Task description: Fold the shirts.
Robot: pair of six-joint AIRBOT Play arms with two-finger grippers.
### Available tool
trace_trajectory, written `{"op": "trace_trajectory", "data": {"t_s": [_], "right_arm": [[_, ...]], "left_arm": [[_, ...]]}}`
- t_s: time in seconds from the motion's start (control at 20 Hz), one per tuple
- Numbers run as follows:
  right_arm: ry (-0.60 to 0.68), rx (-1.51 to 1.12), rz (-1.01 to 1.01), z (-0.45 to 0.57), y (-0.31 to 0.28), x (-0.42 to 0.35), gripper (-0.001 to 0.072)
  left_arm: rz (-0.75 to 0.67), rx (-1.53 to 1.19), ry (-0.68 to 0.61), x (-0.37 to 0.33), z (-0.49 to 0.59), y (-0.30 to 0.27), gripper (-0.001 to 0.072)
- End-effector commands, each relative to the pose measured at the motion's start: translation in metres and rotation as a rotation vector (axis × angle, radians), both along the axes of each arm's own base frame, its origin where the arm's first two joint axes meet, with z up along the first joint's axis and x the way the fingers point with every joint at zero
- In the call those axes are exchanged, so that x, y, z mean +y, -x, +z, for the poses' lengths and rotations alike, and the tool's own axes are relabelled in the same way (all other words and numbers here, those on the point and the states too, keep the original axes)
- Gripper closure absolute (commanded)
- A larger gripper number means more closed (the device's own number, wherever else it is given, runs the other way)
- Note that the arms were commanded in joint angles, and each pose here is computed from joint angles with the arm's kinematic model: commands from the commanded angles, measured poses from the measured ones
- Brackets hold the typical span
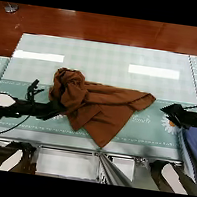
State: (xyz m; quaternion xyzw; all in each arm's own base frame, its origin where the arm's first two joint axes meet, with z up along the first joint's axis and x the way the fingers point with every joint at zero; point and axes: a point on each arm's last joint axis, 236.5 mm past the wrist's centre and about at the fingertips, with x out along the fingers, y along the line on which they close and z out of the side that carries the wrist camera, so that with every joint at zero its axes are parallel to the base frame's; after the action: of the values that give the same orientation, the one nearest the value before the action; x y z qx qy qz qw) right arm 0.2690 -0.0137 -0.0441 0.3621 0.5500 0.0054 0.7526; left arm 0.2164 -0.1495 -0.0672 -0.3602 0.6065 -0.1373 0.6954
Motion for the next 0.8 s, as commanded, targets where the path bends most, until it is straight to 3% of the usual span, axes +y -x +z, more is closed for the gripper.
{"op": "trace_trajectory", "data": {"t_s": [0.0,0.05,0.1,0.15,0.4,0.75], "right_arm": [[-0.015,-0.001,-0.008,-0.004,0.004,0.004,0.0082],[-0.016,-0.001,-0.009,-0.004,0.003,0.004,0.0082],[-0.016,-0.001,-0.010,-0.004,0.003,0.004,0.0081],[-0.016,-0.002,-0.011,-0.004,0.003,0.004,0.0082],[-0.039,0.046,0.004,-0.019,0.001,0.014,0.0082],[-0.046,0.069,0.058,-0.040,-0.062,0.050,0.0081]], "left_arm": [[0.071,-0.048,-0.034,-0.007,-0.019,-0.018,0.0007],[0.096,-0.045,-0.023,-0.009,-0.020,-0.023,0.0021],[0.094,-0.057,-0.013,-0.012,-0.018,-0.027,0.0239],[0.055,-0.097,-0.019,-0.015,-0.013,-0.031,0.0666],[-0.005,-0.224,0.016,-0.028,0.033,-0.062,0.0674],[-0.020,-0.297,0.030,-0.033,0.063,-0.081,0.0674]]}}
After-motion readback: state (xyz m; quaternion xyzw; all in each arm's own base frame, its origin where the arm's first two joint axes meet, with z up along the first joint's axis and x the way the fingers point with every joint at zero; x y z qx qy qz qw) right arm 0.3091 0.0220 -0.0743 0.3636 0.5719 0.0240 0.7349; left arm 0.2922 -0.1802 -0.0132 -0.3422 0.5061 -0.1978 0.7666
